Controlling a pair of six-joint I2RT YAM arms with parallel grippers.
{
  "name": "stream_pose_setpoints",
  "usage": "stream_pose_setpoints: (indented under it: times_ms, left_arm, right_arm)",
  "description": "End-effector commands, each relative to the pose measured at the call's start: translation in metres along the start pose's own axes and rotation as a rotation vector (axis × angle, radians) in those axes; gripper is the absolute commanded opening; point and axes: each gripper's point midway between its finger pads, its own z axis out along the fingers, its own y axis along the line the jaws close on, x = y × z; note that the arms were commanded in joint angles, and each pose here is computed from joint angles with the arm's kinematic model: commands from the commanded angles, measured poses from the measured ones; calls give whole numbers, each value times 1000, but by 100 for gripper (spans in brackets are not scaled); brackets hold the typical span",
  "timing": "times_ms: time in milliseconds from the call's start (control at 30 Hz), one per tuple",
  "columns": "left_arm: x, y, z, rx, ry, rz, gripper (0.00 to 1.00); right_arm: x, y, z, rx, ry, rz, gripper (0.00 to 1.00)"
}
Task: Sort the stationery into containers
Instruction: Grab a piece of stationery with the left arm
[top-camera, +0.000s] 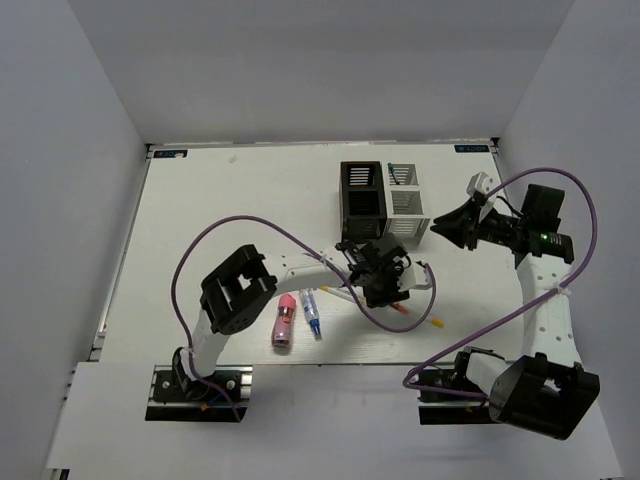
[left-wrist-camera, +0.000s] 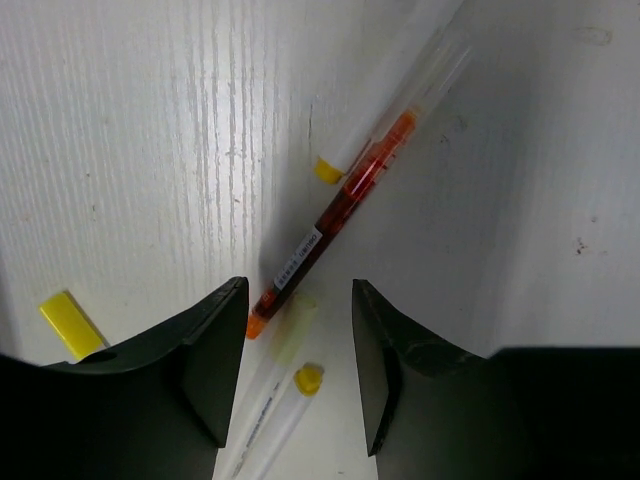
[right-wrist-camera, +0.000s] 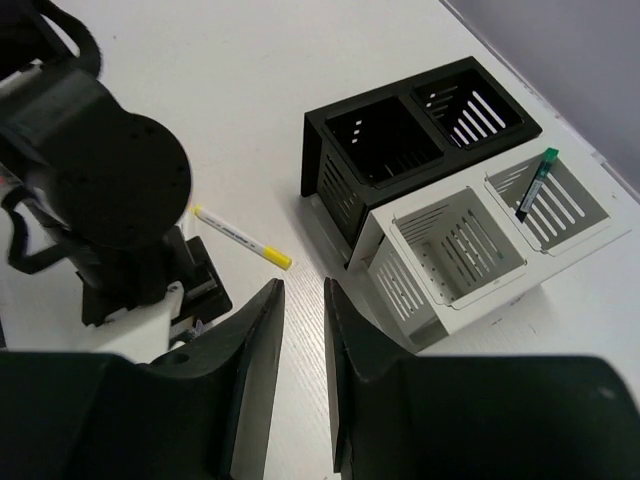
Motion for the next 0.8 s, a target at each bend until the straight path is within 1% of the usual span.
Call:
stream_pose_setpoints:
  times_ms: [0, 167, 267, 300, 333, 400, 500, 533, 567, 600, 667, 733, 767]
  left_arm:
    - [-16, 7, -2, 0, -12, 64, 56]
    - [-12, 0, 7, 51, 0, 77, 56]
    - [-20, -4, 11, 100, -7, 98, 57]
    - [-18, -5, 13, 107, 7, 95, 57]
    - [-12, -6, 15, 121, 35, 96, 57]
    - [-10, -7, 23, 140, 52, 99, 57]
    - [-9, -6, 24, 160, 48, 96, 56]
    - [-9, -5, 28, 161, 49, 105, 54]
    - [-10, -7, 25, 175, 54, 110, 50]
    - [-3, -9, 28, 186, 75, 104, 47]
    - [4, -13, 29, 210, 100, 103, 43]
    - [7, -18, 31, 236, 108, 95, 39]
    - [9, -18, 31, 240, 115, 102, 34]
  right_arm:
    - [-5, 10, -4, -30, -31, -5, 29]
    - [2, 11, -9, -26, -27, 7, 29]
    - [5, 11, -10, -26, -28, 24, 29]
    - [6, 10, -11, -27, -30, 7, 29]
    - [7, 14, -11, -36, -34, 37, 29]
    - [9, 12, -13, -32, -34, 28, 29]
    - [10, 12, -15, -31, -39, 32, 29]
    - [10, 14, -16, -33, -44, 37, 29]
    - [11, 14, -17, -33, -44, 19, 29]
    - [12, 13, -17, -32, -43, 22, 29]
    - [11, 17, -19, -34, -46, 43, 29]
    - [11, 13, -21, -29, -52, 22, 29]
    - [11, 16, -22, -32, -55, 37, 29]
